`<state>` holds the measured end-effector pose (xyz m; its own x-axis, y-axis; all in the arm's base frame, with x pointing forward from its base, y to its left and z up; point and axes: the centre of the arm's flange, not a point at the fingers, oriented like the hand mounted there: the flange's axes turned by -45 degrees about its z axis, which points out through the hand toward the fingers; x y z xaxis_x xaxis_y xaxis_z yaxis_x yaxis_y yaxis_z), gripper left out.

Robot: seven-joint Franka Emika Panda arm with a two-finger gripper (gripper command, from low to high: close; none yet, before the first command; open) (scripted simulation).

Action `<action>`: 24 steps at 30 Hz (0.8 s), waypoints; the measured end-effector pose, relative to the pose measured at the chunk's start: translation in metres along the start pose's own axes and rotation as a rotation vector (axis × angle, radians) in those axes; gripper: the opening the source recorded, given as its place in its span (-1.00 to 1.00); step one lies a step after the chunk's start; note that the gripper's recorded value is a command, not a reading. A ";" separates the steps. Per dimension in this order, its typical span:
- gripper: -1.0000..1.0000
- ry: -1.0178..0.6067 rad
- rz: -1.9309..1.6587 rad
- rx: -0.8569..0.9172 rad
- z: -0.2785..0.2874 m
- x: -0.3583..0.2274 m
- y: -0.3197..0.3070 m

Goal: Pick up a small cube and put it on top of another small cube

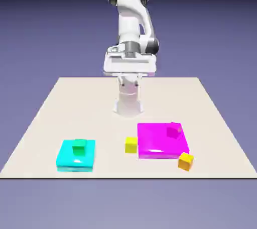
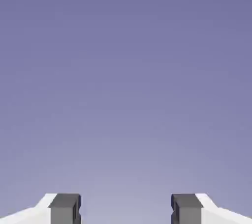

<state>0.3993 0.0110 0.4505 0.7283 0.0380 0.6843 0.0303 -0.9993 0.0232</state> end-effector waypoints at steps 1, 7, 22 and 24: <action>0.00 -0.036 0.013 -0.002 0.011 0.001 -0.005; 0.00 -0.249 0.101 -0.019 0.077 0.000 -0.040; 0.00 -0.756 0.379 -0.066 0.222 -0.051 -0.141; 0.00 -0.820 0.422 -0.073 0.236 -0.059 -0.155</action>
<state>0.5137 0.1645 0.2346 0.9267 -0.3665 -0.0832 -0.3710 -0.9275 -0.0460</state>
